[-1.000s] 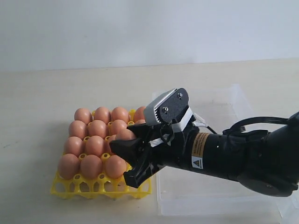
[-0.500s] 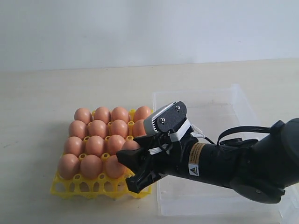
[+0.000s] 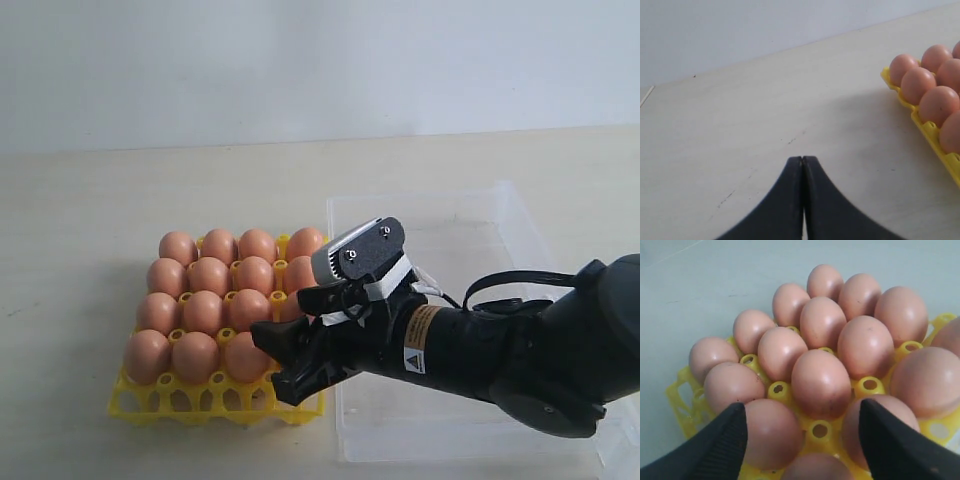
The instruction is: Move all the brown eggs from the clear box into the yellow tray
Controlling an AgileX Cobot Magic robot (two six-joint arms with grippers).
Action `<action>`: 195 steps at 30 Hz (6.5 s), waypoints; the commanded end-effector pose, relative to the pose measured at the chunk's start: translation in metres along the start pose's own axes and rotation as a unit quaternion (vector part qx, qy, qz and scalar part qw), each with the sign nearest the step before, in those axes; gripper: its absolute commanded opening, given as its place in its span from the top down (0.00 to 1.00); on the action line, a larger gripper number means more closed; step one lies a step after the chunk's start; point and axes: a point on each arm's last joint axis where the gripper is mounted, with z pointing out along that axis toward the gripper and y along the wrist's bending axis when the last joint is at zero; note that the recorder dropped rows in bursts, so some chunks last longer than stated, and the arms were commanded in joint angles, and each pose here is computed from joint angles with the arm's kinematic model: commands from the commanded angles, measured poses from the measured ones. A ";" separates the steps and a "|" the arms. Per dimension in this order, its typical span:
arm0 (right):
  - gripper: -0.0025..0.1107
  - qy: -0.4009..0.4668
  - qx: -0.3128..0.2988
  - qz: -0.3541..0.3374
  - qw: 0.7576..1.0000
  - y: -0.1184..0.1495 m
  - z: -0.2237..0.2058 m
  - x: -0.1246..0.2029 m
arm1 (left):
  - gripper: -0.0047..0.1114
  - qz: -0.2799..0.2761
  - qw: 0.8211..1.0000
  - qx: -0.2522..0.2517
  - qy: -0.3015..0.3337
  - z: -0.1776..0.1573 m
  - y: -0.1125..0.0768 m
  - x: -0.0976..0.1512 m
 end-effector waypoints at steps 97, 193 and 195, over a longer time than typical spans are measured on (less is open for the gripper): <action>0.95 -0.235 0.344 -0.011 0.909 0.020 -0.279 0.035 | 0.96 -0.007 1.000 -0.001 -0.010 -0.001 0.000 -0.002; 0.95 -0.242 0.403 0.016 0.883 0.014 -0.284 0.036 | 0.96 -0.007 1.000 -0.001 -0.010 -0.001 0.000 -0.002; 0.95 -0.242 0.403 0.016 0.883 0.014 -0.284 0.036 | 0.96 -0.007 1.000 -0.001 -0.010 -0.001 0.000 -0.002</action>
